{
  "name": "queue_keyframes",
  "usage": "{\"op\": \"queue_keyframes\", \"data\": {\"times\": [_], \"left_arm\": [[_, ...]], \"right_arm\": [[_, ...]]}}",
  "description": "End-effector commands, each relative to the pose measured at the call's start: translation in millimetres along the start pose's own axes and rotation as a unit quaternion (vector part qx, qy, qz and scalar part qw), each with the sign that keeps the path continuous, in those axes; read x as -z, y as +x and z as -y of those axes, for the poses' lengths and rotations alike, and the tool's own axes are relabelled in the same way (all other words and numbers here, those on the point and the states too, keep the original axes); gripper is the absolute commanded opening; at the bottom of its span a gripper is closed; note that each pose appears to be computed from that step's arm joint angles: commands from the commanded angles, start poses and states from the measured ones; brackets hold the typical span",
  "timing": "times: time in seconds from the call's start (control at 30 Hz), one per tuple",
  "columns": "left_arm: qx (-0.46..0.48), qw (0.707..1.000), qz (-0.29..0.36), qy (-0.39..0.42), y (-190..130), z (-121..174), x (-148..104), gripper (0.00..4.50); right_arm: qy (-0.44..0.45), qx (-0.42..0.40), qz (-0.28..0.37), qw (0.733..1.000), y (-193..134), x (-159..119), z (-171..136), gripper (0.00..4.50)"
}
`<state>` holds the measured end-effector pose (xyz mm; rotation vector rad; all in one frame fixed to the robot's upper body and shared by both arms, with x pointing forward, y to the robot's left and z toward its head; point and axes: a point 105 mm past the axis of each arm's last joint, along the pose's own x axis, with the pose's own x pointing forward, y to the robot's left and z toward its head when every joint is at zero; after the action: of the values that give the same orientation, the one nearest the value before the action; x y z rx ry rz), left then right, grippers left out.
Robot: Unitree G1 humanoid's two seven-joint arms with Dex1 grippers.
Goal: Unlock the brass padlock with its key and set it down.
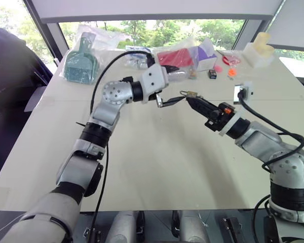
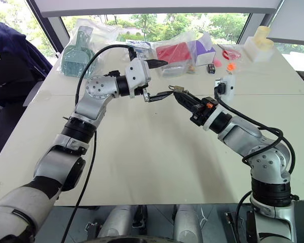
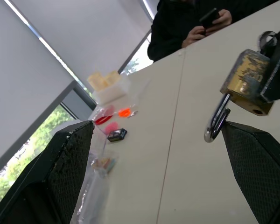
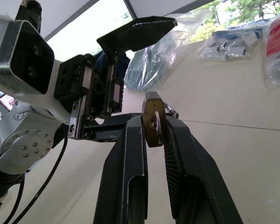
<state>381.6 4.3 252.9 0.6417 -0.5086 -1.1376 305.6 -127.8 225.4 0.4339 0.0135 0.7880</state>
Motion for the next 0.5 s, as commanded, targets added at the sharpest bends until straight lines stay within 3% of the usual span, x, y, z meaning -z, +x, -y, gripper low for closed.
{"op": "queue_keyframes", "data": {"times": [0.03,0.5], "left_arm": [[-0.02,0.999,0.016,0.026,2.1,-12.6,-13.0,4.48],[-0.057,0.998,0.004,0.009,-2.2,-21.2,-4.9,4.48]], "right_arm": [[-0.003,-0.022,0.016,1.0,-1.3,-6.3,-13.3,0.06],[0.016,-0.001,0.007,1.0,0.6,0.1,-6.4,0.06]]}}
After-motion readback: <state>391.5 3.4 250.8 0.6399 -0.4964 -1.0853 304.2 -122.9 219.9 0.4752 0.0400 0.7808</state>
